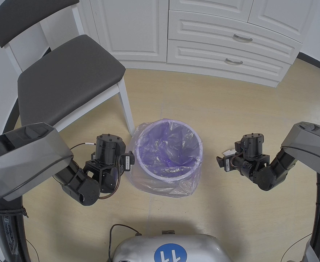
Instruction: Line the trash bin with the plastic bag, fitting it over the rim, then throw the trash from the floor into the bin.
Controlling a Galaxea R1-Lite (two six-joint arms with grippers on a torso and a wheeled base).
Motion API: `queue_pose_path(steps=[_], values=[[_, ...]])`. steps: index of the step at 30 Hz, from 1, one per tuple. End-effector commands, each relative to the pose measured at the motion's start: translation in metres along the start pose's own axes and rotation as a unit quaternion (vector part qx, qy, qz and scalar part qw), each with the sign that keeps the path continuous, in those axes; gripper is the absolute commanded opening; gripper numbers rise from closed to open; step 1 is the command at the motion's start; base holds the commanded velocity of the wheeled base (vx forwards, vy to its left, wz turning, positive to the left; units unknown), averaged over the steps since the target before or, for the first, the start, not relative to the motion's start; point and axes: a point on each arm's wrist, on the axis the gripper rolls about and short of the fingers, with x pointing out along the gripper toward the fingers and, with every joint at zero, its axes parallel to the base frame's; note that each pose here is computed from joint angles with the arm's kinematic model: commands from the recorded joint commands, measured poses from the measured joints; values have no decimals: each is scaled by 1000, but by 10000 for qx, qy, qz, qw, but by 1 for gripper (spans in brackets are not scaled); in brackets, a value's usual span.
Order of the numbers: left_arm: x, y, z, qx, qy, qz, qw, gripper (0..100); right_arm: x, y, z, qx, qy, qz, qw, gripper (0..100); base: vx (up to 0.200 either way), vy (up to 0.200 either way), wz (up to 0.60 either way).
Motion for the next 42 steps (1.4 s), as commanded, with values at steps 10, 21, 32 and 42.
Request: queue_pose_path(steps=[10, 21, 32, 42], values=[[12, 24, -4, 11, 310, -34, 9995, 100, 51, 23, -27, 1599, 200, 1158, 9801, 100, 0, 0, 0], [28, 32, -20, 77, 630, -27, 9980, 100, 85, 40, -58, 1595, 362, 1234, 9788, 100, 0, 0, 0], [36, 29, -41, 193, 908, -107, 9956, 100, 92, 44, -50, 1416, 1130, 807, 9801, 100, 0, 0, 0], [64, 5, -65, 308, 1086, -226, 9934, 100, 90, 45, -52, 1343, 1166, 792, 9809, 100, 0, 0, 0]])
